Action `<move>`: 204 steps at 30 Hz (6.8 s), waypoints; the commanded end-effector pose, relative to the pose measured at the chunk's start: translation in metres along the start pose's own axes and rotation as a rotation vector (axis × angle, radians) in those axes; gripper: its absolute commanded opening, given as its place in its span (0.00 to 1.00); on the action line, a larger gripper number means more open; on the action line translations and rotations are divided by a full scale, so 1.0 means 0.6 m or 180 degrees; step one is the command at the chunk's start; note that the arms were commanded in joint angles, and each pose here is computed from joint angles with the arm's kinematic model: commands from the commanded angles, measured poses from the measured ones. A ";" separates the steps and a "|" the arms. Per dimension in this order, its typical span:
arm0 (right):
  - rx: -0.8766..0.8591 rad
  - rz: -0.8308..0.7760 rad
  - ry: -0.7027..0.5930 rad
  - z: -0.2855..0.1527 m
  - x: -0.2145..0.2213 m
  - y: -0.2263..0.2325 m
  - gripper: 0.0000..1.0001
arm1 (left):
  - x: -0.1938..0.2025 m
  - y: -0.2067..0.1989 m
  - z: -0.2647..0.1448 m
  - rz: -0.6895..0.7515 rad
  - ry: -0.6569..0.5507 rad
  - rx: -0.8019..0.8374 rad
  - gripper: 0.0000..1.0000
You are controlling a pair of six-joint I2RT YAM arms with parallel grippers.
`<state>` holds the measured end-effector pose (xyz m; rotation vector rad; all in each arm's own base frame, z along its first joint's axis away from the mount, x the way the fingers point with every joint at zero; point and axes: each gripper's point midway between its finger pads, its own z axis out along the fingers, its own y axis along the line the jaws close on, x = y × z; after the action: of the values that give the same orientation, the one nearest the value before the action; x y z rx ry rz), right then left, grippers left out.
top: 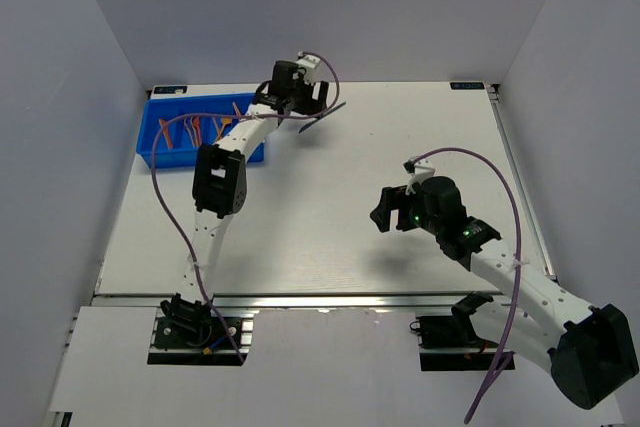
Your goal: Sort the eating utensils into containers
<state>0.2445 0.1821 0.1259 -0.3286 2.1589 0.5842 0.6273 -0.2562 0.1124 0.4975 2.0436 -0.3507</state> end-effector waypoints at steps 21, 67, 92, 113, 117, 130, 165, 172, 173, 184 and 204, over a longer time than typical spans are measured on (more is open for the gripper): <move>-0.0010 -0.0017 -0.0042 0.005 -0.006 -0.001 0.89 | 0.049 -0.066 0.142 0.0032 -0.0464 0.0195 0.96; -0.0244 -0.0056 -0.0164 -0.029 -0.026 0.026 0.89 | 0.073 -0.127 -0.133 -0.0299 0.0518 -0.0192 0.00; -0.0479 -0.0139 -0.0212 -0.048 -0.029 0.048 0.89 | 0.022 0.435 -0.439 -0.1488 -0.0552 -0.2795 0.00; -0.0529 -0.0130 -0.0102 -0.033 -0.014 0.050 0.89 | 0.036 0.608 -0.437 -0.1084 -0.0754 -0.3023 0.00; -0.0523 -0.0127 -0.0084 -0.029 -0.012 0.049 0.89 | 0.047 0.622 -0.441 -0.1114 -0.0861 -0.2967 0.00; -0.0480 -0.0134 -0.0092 -0.029 -0.010 0.044 0.89 | 0.073 0.627 -0.412 -0.0859 -0.0890 -0.2789 0.00; -0.0397 -0.0127 -0.0016 -0.016 0.006 0.032 0.89 | 0.151 0.617 -0.401 -0.0798 -0.0917 -0.2659 0.38; -0.0402 -0.0120 0.0001 -0.013 0.009 0.032 0.90 | 0.051 0.593 -0.452 -0.0955 -0.1431 -0.2545 0.62; -0.0404 -0.0121 -0.0004 -0.013 0.008 0.032 0.89 | 0.035 0.589 -0.461 -0.0968 -0.1503 -0.2536 0.66; -0.0148 -0.0062 -0.0167 -0.021 -0.033 0.019 0.89 | -0.146 0.414 -0.550 -0.1140 -0.1876 -0.2418 0.98; 0.1126 -0.0055 -0.0861 -0.270 -0.158 -0.057 0.89 | 0.137 0.121 -0.879 -0.1648 -0.1620 -0.2567 0.98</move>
<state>0.2190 0.0935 0.2838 -0.0825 1.9096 0.3088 0.2385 0.0564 0.3331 -0.5581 1.5057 0.0420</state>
